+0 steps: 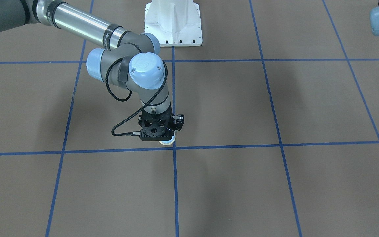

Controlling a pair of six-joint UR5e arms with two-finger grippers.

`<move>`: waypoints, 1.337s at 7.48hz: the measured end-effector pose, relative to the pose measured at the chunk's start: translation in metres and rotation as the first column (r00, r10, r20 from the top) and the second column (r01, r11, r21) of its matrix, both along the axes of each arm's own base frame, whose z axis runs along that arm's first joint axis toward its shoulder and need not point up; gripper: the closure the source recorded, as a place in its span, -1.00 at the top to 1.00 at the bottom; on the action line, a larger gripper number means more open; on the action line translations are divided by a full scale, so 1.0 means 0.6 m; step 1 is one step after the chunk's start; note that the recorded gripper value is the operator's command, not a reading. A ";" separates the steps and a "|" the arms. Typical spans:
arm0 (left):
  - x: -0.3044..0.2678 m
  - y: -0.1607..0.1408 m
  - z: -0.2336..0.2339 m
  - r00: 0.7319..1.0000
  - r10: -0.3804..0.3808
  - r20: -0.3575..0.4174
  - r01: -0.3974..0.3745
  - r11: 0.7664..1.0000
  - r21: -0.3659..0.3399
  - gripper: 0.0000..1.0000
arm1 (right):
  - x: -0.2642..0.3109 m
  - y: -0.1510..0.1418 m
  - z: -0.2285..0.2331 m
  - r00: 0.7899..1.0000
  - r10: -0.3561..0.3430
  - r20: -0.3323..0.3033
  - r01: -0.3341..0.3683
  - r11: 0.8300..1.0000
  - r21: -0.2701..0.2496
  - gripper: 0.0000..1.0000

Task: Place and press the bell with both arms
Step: 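Position the right gripper directly above the bell's cream button, then press down on the bell's button with the right gripper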

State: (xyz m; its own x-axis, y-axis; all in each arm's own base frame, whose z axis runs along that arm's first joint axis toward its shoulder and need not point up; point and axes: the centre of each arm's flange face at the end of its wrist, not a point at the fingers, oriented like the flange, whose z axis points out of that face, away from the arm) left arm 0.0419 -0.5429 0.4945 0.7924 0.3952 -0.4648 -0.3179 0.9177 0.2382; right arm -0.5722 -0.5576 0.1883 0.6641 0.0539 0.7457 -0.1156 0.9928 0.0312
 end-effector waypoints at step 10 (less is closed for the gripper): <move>-0.007 -0.004 0.010 1.000 -0.008 0.003 0.008 1.000 -0.011 1.00 | -0.036 0.005 0.034 0.998 -0.025 -0.051 0.024 1.000 -0.008 -1.00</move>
State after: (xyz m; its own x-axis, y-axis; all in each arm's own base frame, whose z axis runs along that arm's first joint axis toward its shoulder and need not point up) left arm 0.0380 -0.5452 0.5007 0.7967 0.3836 -0.4670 -0.3111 0.9228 0.2274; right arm -0.5939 -0.5546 0.2085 0.7024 0.0426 0.7105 -0.0898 0.9955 0.0290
